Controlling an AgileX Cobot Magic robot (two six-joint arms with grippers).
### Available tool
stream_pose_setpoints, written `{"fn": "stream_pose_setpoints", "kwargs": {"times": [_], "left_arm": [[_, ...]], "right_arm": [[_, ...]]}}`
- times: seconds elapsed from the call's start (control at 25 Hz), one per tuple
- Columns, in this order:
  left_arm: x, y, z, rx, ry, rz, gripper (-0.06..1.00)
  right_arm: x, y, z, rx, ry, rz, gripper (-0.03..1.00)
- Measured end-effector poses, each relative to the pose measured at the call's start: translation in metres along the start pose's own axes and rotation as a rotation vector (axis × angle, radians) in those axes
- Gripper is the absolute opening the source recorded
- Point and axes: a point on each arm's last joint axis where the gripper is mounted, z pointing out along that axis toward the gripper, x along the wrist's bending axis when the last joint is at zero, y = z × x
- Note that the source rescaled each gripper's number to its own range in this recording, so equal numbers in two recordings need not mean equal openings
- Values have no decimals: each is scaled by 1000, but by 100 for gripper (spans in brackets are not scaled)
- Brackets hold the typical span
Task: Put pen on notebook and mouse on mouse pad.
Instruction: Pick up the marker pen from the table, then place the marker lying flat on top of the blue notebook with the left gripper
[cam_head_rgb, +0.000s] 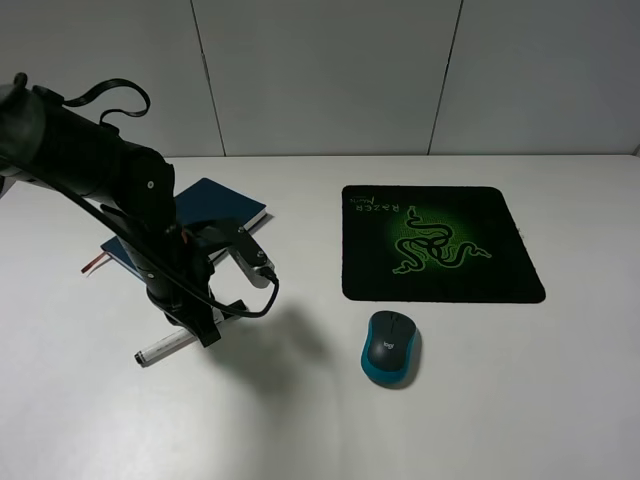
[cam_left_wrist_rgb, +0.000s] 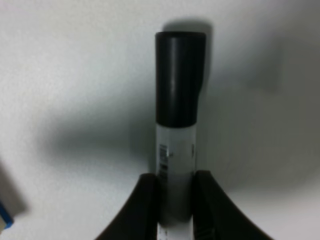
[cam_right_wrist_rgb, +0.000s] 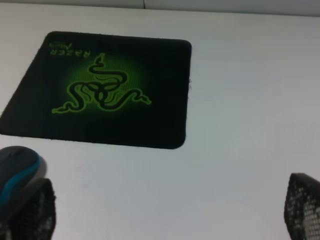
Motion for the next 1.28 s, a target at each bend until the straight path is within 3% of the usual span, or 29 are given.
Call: {"fn": "stream_pose_setpoints", "kwargs": {"times": [0.88,1.28], "left_arm": [[20,46,-77,87,-50,10,0],[60,50,-117,51,23,-123,0]], "right_arm": [[0,0,0,0,0,0,100],[0,0,0,0,0,0,100]]}}
